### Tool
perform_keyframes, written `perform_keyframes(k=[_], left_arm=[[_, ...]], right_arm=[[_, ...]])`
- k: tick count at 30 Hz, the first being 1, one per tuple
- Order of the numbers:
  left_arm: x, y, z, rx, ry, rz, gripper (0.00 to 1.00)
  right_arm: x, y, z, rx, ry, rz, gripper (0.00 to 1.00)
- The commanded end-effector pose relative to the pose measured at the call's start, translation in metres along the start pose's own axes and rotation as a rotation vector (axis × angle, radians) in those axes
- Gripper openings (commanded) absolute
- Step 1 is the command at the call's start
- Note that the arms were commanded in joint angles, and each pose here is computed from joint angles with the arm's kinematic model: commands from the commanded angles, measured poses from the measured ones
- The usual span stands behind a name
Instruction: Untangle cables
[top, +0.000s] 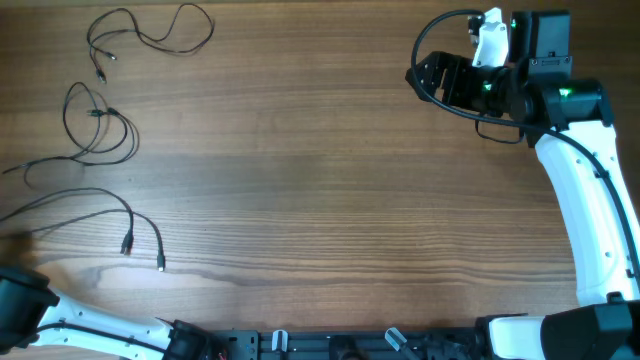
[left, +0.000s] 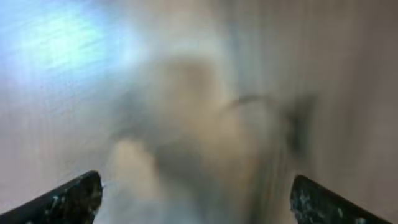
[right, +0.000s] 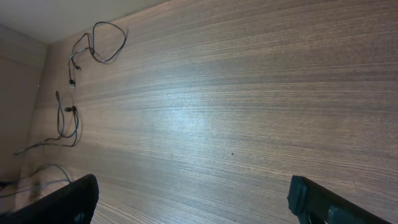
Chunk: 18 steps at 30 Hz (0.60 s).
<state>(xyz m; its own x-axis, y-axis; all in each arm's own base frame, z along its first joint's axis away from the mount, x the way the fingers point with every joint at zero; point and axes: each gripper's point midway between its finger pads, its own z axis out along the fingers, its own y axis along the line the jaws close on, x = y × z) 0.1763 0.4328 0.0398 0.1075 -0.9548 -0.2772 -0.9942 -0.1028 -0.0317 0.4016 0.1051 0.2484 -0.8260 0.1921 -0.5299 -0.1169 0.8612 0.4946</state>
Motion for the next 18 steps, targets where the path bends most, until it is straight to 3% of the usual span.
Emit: perform_keyframes(k=[1,7,10,12,13,14,15,16,17,18], left_arm=[[-0.005,0.058,-0.002,-0.308,-0.092,-0.185,1.00],[0.005,0.098,-0.020,-0.522,-0.145,-0.321,1.00],[-0.003,0.059,-0.019,-0.317,-0.074,-0.326,1.00],[-0.005,0.004,-0.017,-0.033,0.023,-0.174,0.96],[-0.001,-0.028,-0.019,0.138,0.072,-0.078,0.86],[0.000,-0.034,-0.020,0.166,0.078,-0.075,0.79],[-0.001,-0.034,-0.019,0.162,0.072,-0.073,0.54],[-0.002,-0.031,-0.019,0.149,0.065,-0.073,0.46],[-0.004,-0.027,-0.017,0.122,0.053,-0.073,0.47],[-0.003,-0.025,-0.016,0.113,0.053,-0.073,0.58]], right_arm=[[0.002,-0.005,0.006,0.018,0.015,0.008,1.00],[0.003,-0.006,0.006,0.019,0.018,-0.001,1.00],[0.004,-0.006,0.006,0.020,0.021,-0.013,1.00],[0.005,-0.006,0.006,0.021,0.025,-0.011,1.00],[0.006,-0.006,0.006,0.021,0.028,-0.009,1.00],[0.006,-0.006,0.006,0.022,0.030,-0.008,1.00],[0.007,-0.007,0.006,0.023,0.034,-0.007,1.00],[0.007,-0.007,0.006,0.023,0.034,-0.006,1.00],[0.007,-0.007,0.006,0.023,0.033,-0.007,1.00],[0.007,-0.007,0.006,0.023,0.033,-0.007,1.00]])
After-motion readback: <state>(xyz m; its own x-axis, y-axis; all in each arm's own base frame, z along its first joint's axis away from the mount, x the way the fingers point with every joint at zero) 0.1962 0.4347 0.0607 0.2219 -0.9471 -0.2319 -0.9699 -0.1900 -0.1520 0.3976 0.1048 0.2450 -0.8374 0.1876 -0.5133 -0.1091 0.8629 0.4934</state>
